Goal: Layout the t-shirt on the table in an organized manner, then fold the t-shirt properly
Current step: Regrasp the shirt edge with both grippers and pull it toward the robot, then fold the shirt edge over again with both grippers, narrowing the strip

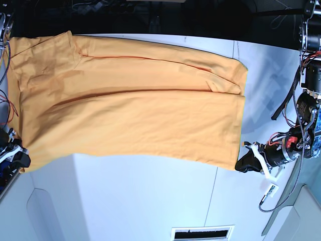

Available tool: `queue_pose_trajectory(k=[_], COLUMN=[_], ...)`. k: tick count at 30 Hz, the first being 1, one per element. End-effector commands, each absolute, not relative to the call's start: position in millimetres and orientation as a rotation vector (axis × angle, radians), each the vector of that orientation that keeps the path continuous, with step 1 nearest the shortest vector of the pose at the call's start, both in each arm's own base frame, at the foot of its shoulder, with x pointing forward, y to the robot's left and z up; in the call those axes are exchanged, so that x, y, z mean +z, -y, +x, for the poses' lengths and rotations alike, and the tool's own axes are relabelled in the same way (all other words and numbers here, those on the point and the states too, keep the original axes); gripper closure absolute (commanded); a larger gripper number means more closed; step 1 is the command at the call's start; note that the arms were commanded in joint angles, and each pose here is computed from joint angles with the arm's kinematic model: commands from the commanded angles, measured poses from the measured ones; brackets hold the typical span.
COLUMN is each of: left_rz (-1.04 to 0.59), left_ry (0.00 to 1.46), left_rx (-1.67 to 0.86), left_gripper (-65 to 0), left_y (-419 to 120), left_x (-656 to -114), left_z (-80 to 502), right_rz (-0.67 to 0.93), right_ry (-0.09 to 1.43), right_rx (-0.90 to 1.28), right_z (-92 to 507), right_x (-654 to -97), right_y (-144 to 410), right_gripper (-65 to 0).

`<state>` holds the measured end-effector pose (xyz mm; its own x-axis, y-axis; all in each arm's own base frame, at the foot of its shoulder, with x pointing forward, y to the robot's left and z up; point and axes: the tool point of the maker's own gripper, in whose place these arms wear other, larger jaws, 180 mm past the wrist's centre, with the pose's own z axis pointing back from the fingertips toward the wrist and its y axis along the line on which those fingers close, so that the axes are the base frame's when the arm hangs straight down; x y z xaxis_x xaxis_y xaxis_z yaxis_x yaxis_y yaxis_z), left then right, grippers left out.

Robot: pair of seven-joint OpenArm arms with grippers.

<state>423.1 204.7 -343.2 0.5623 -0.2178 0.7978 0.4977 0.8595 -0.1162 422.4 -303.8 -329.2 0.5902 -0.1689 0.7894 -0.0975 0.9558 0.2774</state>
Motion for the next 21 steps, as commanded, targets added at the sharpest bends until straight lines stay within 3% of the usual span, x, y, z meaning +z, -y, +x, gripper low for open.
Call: queue_pose_trajectory(k=[1,21], left_rz=[-0.349,-0.332], left_ry=[0.979,1.095], left_rx=[-0.443,-0.46], left_gripper=[0.0,0.0], left_y=[-208,-209], left_x=[-309,-260], left_z=[442,471], right_rz=[0.296,0.272], right_ry=[1.028,1.04], right_rx=[-0.039,-0.078], right_z=[434,430], right_x=[-300,-289], right_y=[315,338], right_gripper=[0.0,0.0])
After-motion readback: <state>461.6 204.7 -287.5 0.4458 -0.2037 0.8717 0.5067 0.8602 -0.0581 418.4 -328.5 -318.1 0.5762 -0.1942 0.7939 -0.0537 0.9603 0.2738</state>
